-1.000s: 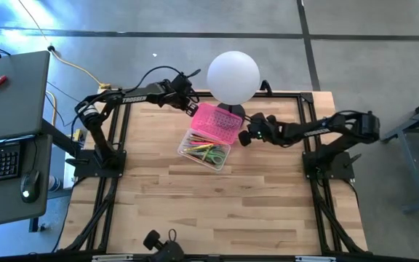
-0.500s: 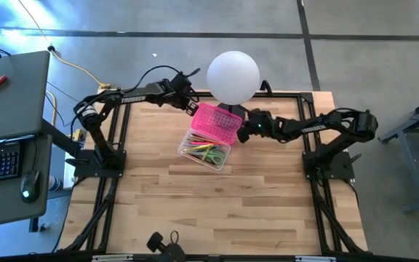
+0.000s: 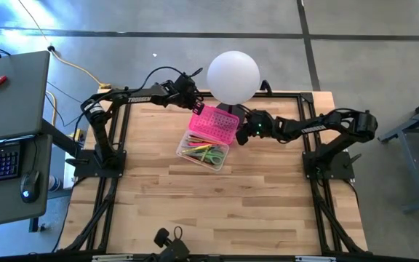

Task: Pick & place school supplies into a supply box
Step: Close the pink supply box

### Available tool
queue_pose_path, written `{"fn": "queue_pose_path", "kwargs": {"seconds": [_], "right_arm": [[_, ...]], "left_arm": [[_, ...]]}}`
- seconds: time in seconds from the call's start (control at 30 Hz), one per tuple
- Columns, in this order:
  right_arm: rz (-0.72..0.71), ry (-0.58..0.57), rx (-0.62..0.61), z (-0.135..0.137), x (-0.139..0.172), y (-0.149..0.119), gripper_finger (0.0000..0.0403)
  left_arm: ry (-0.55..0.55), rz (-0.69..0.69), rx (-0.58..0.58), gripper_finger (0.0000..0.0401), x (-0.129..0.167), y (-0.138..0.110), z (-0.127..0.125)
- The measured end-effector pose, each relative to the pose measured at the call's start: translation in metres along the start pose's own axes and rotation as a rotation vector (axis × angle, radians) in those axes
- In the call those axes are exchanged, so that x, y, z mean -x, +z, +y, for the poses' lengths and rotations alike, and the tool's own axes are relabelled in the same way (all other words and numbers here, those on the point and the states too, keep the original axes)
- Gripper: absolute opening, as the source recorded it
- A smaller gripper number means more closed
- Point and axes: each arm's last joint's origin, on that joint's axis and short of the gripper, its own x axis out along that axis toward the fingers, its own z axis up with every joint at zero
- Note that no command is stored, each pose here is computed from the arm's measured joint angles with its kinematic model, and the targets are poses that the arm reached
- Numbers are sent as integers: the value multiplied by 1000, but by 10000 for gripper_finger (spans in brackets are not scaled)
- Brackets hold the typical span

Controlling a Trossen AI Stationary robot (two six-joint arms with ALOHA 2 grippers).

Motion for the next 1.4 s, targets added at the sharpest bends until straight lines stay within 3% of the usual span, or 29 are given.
{"fn": "queue_pose_path", "kwargs": {"seconds": [0.2,0.5,0.67,0.9,1.03,1.13,1.27,1.4], "right_arm": [[-18,22,18,2,0,2,1],[3,79,27,5,0,1,1],[4,96,72,16,3,-4,1],[-16,133,120,38,9,-14,1],[-53,169,138,54,17,-18,1],[-79,116,154,60,26,-20,1],[-99,-37,141,50,32,-18,1],[-68,-116,42,34,24,-15,0]], "left_arm": [[-43,3,-10,10,0,1,-1],[-85,13,-26,27,4,1,-3],[-132,-9,-37,10,18,6,-5],[-197,-14,-66,34,43,8,-15],[-214,-6,-113,12,51,4,-28],[-231,4,-142,12,52,-1,-39],[-241,29,-168,29,56,-7,-49],[-149,79,-194,14,64,-17,-53]]}}
